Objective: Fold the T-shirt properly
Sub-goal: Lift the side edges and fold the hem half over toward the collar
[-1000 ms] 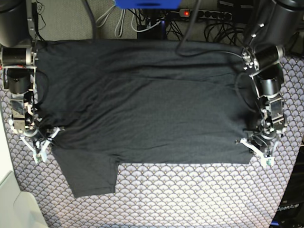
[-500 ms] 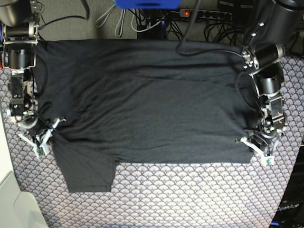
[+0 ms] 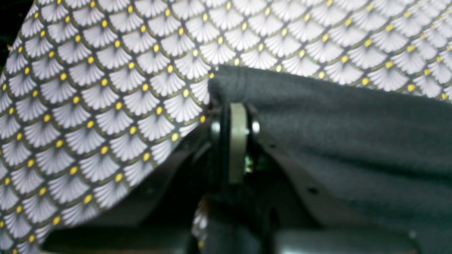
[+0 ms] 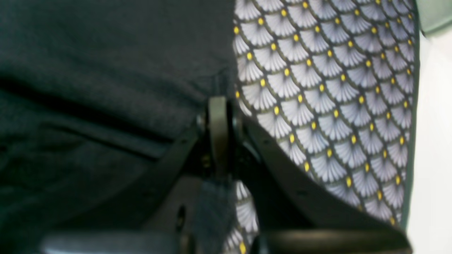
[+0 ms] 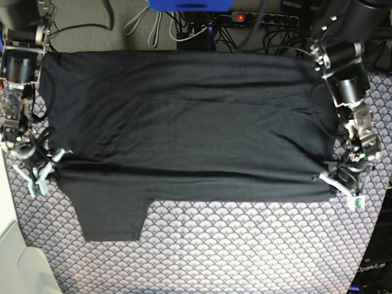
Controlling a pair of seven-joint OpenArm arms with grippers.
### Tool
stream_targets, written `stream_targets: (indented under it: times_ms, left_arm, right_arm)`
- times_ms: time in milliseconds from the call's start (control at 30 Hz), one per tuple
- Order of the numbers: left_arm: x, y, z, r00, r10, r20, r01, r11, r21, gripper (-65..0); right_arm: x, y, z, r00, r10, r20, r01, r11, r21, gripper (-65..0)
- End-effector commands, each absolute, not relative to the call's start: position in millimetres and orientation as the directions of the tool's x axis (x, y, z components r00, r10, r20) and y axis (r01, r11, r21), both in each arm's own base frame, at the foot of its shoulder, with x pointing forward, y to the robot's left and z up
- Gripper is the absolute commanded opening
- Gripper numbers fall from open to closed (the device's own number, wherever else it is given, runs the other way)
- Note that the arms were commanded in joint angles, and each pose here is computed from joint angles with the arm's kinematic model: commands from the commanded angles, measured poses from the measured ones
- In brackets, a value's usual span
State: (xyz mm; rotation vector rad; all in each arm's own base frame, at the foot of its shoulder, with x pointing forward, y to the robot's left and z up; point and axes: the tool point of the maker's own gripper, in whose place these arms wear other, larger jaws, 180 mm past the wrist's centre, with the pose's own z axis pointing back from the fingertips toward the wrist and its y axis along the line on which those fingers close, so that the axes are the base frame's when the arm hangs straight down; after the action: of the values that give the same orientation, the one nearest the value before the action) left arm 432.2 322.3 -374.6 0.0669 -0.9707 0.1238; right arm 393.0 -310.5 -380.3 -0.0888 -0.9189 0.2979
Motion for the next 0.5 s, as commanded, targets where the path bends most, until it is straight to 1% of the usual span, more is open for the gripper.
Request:
stream_targets:
  times_ms: [0,267,400,467]
  left_arm:
    - [441.7,335.3,-347.1,0.499,0.06,0.865,-0.15,0.989,0.018,-64.6]
    - [426.7,337.5,-341.3,0.515,0.036,0.857,-0.149,0.988,0.048,-64.6]
    - [418.2,337.3,-340.0,0.522,0.014,0.853,-0.143,0.987,0.071,-64.6]
    - [412.0,337.5,-340.3,0.531,0.001,0.847,-0.139,0.986,0.086,-64.6]
  right_arm:
    - [401.3,-320.1,-354.0,0.51,0.306,0.804,-0.197,0.951,-0.237,-65.0]
    - [374.4,-300.8,-340.5,0.452,0.389,0.803,-0.253,0.919,-0.303,-65.0]
    - [368.2,-297.1,-341.2,0.448,0.398,0.8,-0.263,0.914,-0.307,-65.0]
    - [364.0,-305.8,-340.2,0.455,0.387,0.802,-0.241,0.92,-0.308,-65.0]
